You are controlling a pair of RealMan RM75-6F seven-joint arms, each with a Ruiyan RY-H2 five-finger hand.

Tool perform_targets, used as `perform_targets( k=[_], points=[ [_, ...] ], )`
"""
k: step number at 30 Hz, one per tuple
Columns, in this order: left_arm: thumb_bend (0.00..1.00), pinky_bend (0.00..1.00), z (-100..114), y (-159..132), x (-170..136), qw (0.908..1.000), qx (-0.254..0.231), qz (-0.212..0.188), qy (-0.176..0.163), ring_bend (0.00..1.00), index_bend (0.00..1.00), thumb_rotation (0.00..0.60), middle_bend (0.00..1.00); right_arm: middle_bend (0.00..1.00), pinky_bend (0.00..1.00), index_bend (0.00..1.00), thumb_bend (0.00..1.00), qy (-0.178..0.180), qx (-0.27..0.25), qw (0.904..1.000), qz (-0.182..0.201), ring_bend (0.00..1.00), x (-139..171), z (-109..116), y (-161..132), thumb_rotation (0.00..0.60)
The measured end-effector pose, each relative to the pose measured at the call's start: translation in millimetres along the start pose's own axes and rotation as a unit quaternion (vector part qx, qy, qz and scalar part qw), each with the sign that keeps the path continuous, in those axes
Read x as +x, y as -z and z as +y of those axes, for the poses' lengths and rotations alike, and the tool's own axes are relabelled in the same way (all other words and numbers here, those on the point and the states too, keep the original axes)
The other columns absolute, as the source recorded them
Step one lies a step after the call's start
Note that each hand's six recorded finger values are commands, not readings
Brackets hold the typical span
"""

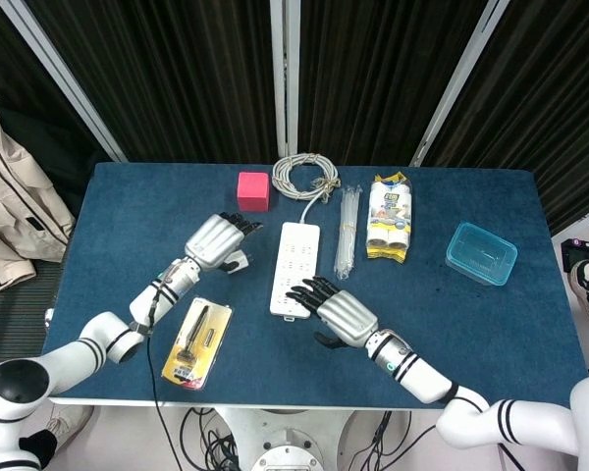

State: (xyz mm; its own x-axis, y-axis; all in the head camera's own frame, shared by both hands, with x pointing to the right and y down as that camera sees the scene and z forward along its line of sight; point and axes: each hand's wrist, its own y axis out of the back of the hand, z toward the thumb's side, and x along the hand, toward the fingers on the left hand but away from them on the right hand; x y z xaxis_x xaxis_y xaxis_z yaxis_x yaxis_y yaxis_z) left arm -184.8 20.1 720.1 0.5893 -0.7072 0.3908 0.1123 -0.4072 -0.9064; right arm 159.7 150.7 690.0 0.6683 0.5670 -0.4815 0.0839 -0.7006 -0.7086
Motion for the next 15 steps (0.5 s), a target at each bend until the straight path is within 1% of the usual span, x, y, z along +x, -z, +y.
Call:
perform_targets(
  k=[3, 7, 9, 11, 13, 15],
  points=[
    [0.13, 0.38, 6.5, 15.2, -20.5, 0.9992, -0.022, 0.028, -0.017, 0.25, 0.18, 0.600, 0.33, 0.07, 0.00, 0.00, 0.33, 0.025, 0.011, 0.9995, -0.015, 0.00, 16.9, 19.4, 12.5, 0.600],
    [0.13, 0.36, 16.7, 43.3, -60.9, 0.9948, -0.050, 0.079, -0.041, 0.25, 0.18, 0.600, 0.32, 0.07, 0.00, 0.00, 0.33, 0.059, 0.033, 0.9962, -0.055, 0.00, 53.8, 49.3, 39.4, 0.600],
    [0.13, 0.34, 22.0, 62.8, -90.6, 0.9902, -0.058, 0.117, -0.051, 0.23, 0.18, 0.600, 0.32, 0.07, 0.00, 0.00, 0.33, 0.075, 0.042, 0.9931, -0.080, 0.00, 75.1, 61.8, 52.9, 0.600],
    [0.13, 0.31, 26.8, 82.2, -123.7, 0.9842, -0.057, 0.158, -0.057, 0.21, 0.18, 0.600, 0.30, 0.07, 0.00, 0.00, 0.33, 0.093, 0.050, 0.9882, -0.110, 0.00, 102.7, 74.4, 67.5, 0.600],
    [0.13, 0.27, 30.6, 96.9, -153.3, 0.9780, -0.050, 0.194, -0.058, 0.18, 0.18, 0.600, 0.28, 0.07, 0.00, 0.00, 0.33, 0.111, 0.052, 0.9827, -0.139, 0.00, 130.1, 84.0, 78.8, 0.600],
    [0.13, 0.24, 33.8, 109.3, -186.9, 0.9701, -0.043, 0.232, -0.056, 0.17, 0.18, 0.600, 0.26, 0.08, 0.00, 0.00, 0.33, 0.124, 0.051, 0.9777, -0.162, 0.00, 152.9, 88.8, 86.2, 0.600]
  ],
)
